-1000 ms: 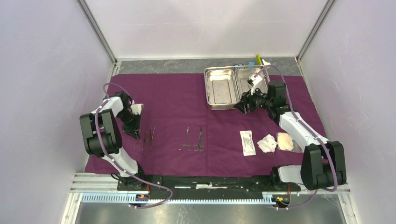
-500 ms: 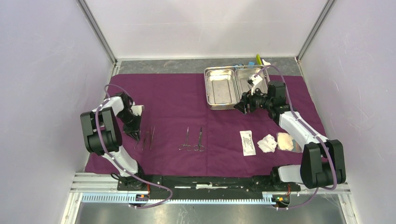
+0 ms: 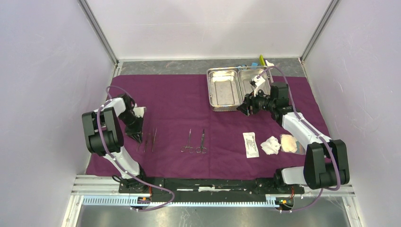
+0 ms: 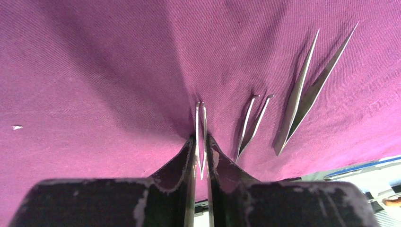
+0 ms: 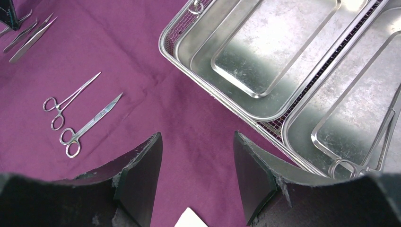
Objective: Open and lay out the surgical kit
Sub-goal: Place the medical item in the surgical kit.
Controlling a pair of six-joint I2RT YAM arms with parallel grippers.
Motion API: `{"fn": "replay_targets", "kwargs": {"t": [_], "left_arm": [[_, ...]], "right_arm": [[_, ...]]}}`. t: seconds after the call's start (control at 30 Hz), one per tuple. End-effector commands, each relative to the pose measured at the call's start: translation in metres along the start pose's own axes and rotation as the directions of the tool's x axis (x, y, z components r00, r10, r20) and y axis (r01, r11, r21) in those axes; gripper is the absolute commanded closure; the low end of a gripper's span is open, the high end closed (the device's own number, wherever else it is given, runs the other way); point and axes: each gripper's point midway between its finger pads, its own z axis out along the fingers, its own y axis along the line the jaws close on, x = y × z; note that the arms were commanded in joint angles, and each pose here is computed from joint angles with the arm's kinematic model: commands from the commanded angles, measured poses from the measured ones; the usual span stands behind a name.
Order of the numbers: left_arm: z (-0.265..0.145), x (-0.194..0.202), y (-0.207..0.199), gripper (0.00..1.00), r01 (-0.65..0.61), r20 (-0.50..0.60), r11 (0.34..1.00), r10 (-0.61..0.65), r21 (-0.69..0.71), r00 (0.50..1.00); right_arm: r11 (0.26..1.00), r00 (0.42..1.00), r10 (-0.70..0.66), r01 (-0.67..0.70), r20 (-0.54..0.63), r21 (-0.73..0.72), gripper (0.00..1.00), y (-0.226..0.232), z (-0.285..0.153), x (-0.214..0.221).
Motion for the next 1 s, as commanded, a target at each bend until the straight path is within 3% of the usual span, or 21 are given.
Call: {"fn": "replay_targets", "kwargs": {"t": [0.0,0.33,0.97], "left_arm": [[-0.0111,-0.019,0.0022,0.82,0.035,0.081,0.999,-0.033,-0.022,0.996],[-0.0085,-0.0164,0.0048,0.81,0.043,0.065,0.998,-0.04,-0.035,0.997],[-0.0163,-0.0127,0.0058,0.68,0.042,0.079,0.997,-0.037,-0.059,0.996]], "right_arm": [[1.0,0.999,-0.029,0.029,0.019,-0.005,0.37,-0.0021,-0.0007,-0.0117],[1.0,1.0,-0.027,0.027,0.013,-0.012,0.37,-0.0019,-0.0003,-0.0107],[1.0,1.0,-0.025,0.025,0.012,-0.013,0.37,-0.003,-0.0005,-0.0106]]}}
